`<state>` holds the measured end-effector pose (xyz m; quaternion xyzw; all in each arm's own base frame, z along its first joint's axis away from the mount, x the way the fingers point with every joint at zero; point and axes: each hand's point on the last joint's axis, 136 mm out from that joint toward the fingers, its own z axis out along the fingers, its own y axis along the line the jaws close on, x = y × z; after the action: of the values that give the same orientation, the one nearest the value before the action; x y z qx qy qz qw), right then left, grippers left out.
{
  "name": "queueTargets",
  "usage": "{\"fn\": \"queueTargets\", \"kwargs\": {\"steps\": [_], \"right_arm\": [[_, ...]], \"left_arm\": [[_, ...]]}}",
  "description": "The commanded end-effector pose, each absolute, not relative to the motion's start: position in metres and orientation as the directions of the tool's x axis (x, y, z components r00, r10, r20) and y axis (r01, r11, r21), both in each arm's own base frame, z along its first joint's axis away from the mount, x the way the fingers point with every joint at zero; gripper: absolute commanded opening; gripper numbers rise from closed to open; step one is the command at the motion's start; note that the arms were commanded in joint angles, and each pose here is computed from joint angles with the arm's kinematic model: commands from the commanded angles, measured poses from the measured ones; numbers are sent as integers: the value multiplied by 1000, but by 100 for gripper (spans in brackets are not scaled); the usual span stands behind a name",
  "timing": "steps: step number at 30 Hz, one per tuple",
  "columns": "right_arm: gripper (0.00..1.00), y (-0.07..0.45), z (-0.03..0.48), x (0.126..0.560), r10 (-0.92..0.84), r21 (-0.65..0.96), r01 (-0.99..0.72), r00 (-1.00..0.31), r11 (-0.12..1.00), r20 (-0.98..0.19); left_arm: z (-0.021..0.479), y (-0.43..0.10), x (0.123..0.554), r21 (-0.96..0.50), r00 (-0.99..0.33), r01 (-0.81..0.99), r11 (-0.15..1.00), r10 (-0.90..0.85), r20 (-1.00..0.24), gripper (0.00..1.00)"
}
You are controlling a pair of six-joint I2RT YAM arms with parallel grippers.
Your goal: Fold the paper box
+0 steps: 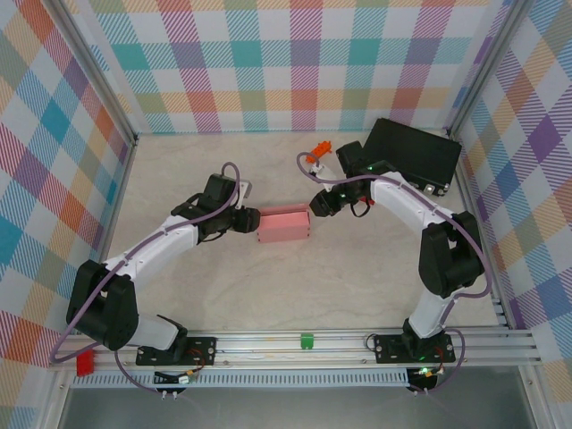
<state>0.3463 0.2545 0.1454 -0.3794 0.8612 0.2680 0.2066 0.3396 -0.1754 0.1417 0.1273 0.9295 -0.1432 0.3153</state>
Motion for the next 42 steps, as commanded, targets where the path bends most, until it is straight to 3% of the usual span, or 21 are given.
{"fn": "queueTargets", "kwargs": {"steps": [1,9,21,42], "right_arm": [[28,260,149,348,-541,316,-764,-630,563,-557],[25,260,149,347,-536,327,-758,-637,564,-554],[21,263,146,342,-527,358,-743,-659,566,-536],[24,257,138,337,-524,342,-723,-679,600,-514]], "left_arm": [[151,-178,350,-180,-737,360,915,160,-657,52],[148,-183,349,-199,-745,379,904,170,-645,35],[147,-186,342,-238,-764,375,896,153,-627,22],[140,-184,337,-264,-792,339,903,122,-599,16]]}}
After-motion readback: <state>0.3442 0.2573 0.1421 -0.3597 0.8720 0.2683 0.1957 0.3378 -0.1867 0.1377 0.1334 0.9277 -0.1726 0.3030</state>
